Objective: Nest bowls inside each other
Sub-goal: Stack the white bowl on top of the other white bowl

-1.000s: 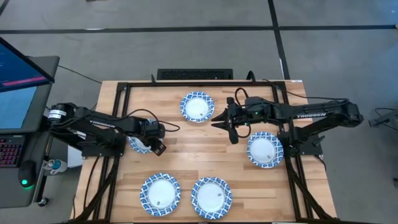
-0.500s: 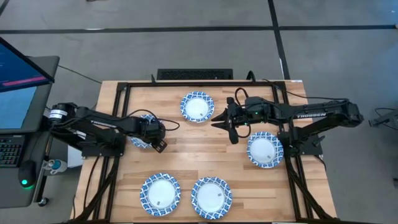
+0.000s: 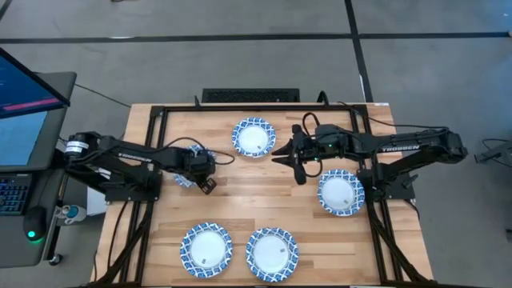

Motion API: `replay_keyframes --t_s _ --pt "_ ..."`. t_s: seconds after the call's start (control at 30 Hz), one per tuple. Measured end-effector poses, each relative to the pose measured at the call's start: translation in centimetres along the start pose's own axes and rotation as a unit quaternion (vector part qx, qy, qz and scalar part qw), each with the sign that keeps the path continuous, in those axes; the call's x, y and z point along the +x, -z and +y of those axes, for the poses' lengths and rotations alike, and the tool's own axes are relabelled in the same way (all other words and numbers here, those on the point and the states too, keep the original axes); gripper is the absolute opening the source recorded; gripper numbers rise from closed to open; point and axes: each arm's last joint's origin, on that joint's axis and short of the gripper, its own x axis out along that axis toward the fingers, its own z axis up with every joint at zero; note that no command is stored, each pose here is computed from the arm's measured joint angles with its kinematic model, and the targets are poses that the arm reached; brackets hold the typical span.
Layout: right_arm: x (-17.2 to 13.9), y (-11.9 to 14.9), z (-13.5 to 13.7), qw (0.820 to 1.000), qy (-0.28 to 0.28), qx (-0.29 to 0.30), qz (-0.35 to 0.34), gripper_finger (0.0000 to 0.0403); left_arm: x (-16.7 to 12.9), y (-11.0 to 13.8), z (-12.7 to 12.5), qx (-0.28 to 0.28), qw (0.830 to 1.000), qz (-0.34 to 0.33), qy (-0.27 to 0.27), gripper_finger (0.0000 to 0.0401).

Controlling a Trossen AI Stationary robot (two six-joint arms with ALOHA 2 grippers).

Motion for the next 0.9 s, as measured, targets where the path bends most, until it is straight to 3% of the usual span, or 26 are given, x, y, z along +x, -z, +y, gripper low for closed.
replay_keyframes --t_s 0.3,0.4,0.5,0.7,0.9 --pt "-2.3 -1.1 -0.4 0.996 0.081 -0.002 -0.029 0.0118 -7.6 -7.5 -1.3 0.059 0.991 -0.114 0.025 0.0000" --pt "-3.4 -1.0 -0.8 0.995 0.096 0.003 -0.015 0.0118 -8.9 -10.2 -0.9 0.072 0.987 -0.139 0.021 0.0000" --pt "-4.2 -0.7 -1.2 0.994 0.107 0.007 0.006 0.0118 -8.3 -13.0 -0.7 0.094 0.988 -0.126 0.008 0.0000" --pt "-4.9 -0.8 -1.9 0.992 0.123 0.013 0.009 0.0118 -3.8 -18.7 -1.2 0.119 0.989 -0.084 0.010 0.0000" --pt "-5.0 -0.4 -2.1 0.991 0.130 0.015 0.031 0.0118 -1.3 -22.1 -2.8 0.154 0.984 -0.075 0.038 0.0000"
